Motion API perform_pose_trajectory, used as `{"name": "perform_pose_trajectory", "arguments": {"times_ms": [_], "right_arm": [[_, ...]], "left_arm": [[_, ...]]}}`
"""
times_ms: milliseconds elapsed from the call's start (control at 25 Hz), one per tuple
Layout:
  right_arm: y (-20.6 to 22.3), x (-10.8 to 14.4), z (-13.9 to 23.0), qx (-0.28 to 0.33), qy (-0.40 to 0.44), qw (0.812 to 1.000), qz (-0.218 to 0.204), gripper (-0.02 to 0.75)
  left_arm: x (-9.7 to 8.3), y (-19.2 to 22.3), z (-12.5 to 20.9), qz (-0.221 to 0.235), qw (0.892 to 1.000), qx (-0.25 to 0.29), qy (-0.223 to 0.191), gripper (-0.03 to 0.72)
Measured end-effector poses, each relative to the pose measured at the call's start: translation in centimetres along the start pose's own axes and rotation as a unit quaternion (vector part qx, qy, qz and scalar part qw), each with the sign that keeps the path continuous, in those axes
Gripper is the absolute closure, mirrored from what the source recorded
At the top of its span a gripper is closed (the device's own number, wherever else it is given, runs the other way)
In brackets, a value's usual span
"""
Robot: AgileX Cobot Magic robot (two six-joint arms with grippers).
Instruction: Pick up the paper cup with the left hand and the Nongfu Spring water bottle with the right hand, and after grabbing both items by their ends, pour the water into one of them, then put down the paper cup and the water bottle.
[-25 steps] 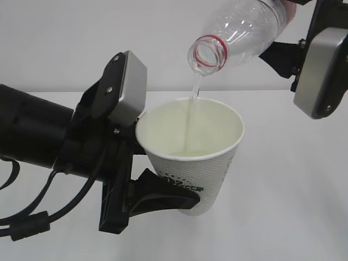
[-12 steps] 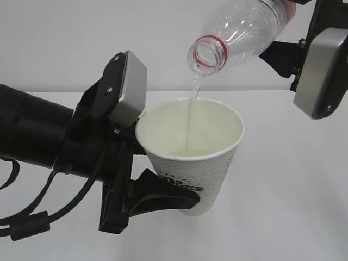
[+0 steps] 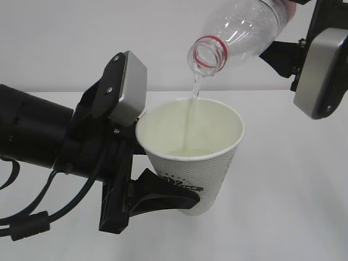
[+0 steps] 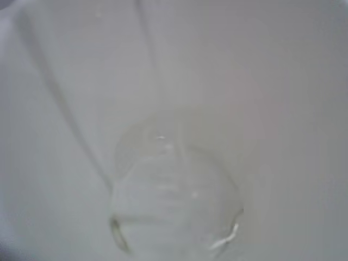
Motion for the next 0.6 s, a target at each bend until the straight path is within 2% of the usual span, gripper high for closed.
{"name": "perform_pose_trajectory", "arguments": {"times_ms": [600], "right_arm": [[0.0, -0.02, 0.01, 0.0, -0.003, 1.0, 0.001, 0.225]], "left_arm": [[0.0, 0.0, 0.0, 0.0, 1.0, 0.0, 0.0, 0.196]]}}
Point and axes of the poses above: a point on each arm's last joint axis where the gripper is mounted, y pointing out along that axis toward the gripper, x along the wrist's bending axis when the last joint is at zero, z = x × y, the point moved 10 cm from there along y, pointing out along that axis toward the gripper, and after that the axes turned 10 degrees about y, right-handed, at the moved point
